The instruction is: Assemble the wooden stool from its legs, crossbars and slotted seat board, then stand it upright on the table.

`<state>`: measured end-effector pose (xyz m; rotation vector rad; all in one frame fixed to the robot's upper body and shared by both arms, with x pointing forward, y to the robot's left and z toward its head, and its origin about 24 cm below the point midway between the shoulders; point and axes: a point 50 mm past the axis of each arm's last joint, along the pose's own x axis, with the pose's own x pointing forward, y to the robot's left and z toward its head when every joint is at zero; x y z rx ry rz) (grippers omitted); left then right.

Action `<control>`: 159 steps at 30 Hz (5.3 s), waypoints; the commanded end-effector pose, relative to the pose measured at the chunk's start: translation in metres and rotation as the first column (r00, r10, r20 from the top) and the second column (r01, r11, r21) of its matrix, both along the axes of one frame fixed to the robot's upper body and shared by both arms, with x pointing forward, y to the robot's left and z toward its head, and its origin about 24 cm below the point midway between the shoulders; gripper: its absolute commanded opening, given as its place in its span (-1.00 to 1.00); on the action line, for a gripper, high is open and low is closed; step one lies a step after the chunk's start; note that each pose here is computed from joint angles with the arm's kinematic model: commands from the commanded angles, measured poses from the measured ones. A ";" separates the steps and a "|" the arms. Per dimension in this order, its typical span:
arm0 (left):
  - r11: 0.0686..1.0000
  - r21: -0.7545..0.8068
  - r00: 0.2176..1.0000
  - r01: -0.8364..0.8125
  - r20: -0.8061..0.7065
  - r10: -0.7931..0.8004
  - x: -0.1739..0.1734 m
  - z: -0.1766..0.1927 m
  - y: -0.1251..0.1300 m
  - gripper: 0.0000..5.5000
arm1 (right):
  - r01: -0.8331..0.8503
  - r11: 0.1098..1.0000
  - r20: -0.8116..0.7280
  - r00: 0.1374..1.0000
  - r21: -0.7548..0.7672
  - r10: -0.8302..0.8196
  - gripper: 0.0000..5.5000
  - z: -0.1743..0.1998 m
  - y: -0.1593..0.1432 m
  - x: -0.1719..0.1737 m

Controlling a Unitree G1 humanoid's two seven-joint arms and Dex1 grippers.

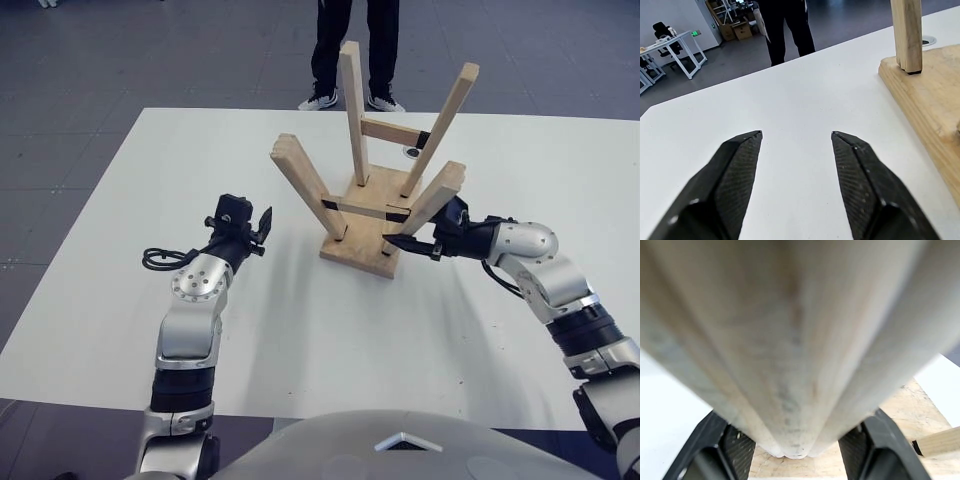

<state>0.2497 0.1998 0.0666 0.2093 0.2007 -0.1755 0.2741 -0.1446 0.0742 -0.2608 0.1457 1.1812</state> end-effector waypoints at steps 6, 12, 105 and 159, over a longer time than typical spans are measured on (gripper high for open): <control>0.981 -0.102 0.986 -0.165 -0.023 0.164 0.042 -0.004 0.038 -0.24 | 0.080 0.850 -0.320 0.905 -0.521 -0.281 -0.26 -0.086 -0.059 -0.044; 0.994 -0.101 0.997 0.051 0.064 -0.045 0.059 0.018 -0.011 -0.24 | 0.079 0.849 -0.320 0.905 -0.522 -0.281 -0.26 -0.087 -0.060 -0.044; 0.877 -0.049 0.845 0.478 -0.247 -0.474 0.040 -0.047 -0.076 -0.24 | 0.804 0.563 -0.029 0.568 -0.191 -0.822 0.35 -0.052 -0.043 0.082; 0.959 0.027 0.941 0.283 -0.200 -0.272 0.004 -0.030 -0.026 -0.24 | 0.312 0.478 0.036 0.808 0.821 -0.588 0.35 0.268 -0.014 0.013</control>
